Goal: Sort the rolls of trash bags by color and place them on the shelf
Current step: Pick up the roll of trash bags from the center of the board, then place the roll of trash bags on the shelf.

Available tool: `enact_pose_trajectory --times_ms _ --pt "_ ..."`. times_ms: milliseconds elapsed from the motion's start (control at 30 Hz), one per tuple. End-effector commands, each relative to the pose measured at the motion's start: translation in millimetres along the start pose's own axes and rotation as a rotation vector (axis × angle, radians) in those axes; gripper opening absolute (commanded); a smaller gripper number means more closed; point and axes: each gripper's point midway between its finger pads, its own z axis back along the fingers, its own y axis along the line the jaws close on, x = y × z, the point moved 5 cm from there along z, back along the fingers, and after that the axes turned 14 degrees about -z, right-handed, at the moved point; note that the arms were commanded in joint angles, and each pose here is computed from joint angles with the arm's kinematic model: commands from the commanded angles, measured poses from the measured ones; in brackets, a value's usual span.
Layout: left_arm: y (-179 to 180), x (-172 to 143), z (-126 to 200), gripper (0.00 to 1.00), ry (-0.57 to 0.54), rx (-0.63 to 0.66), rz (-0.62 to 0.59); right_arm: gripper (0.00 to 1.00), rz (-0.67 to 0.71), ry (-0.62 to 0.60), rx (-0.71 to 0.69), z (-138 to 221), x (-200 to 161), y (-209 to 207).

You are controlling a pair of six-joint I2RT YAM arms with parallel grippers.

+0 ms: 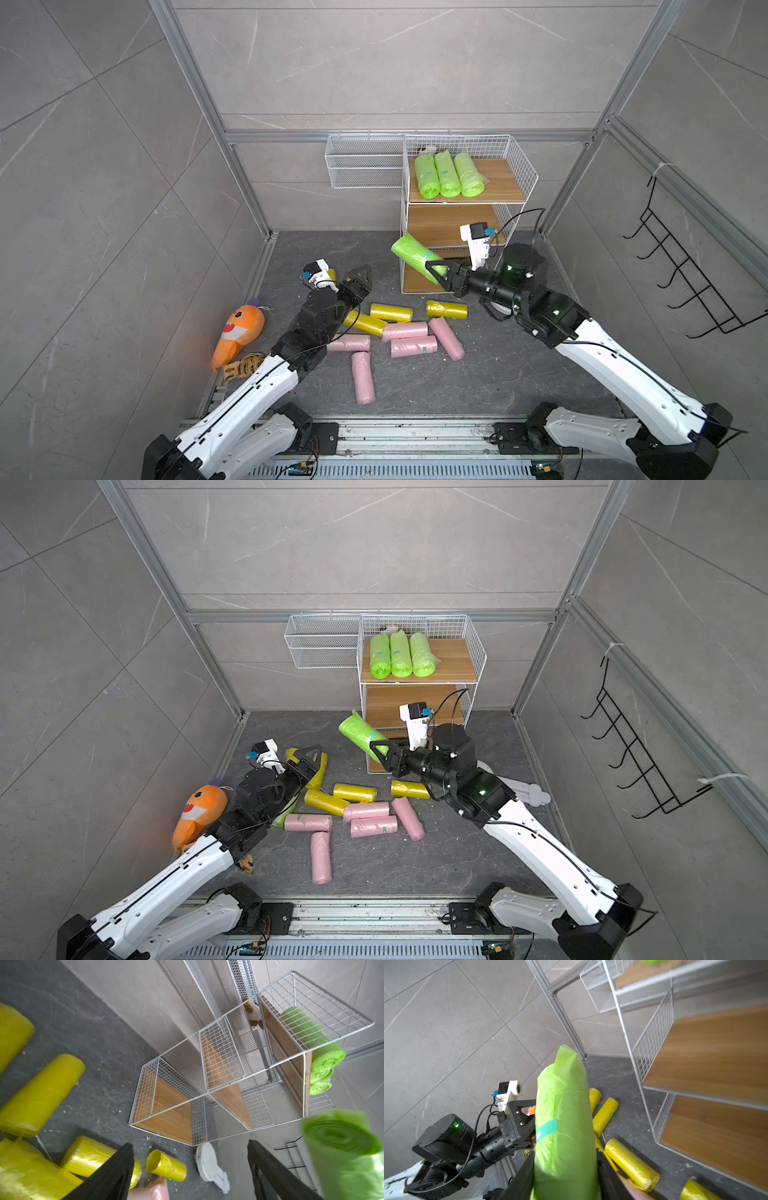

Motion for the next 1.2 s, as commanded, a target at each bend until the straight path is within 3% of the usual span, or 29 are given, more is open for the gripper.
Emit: enact_pose_trajectory --times_ms 0,233,400,767,1167 --pt "-21 16 5 0.87 -0.001 -0.059 -0.228 0.29 0.164 -0.027 -0.118 38 22 9" --pt "-68 10 -10 0.87 0.147 -0.288 -0.414 0.3 0.265 -0.165 -0.302 65 82 21" --pt "-94 5 -12 0.86 0.164 -0.384 -0.472 0.3 0.287 -0.267 -0.462 73 122 14" --pt "-103 -4 -14 0.86 0.175 -0.384 -0.473 0.29 0.304 -0.401 -0.694 74 186 -18" --pt "-106 -6 -13 0.86 0.179 -0.394 -0.481 0.29 0.265 -0.389 -0.782 44 213 -64"
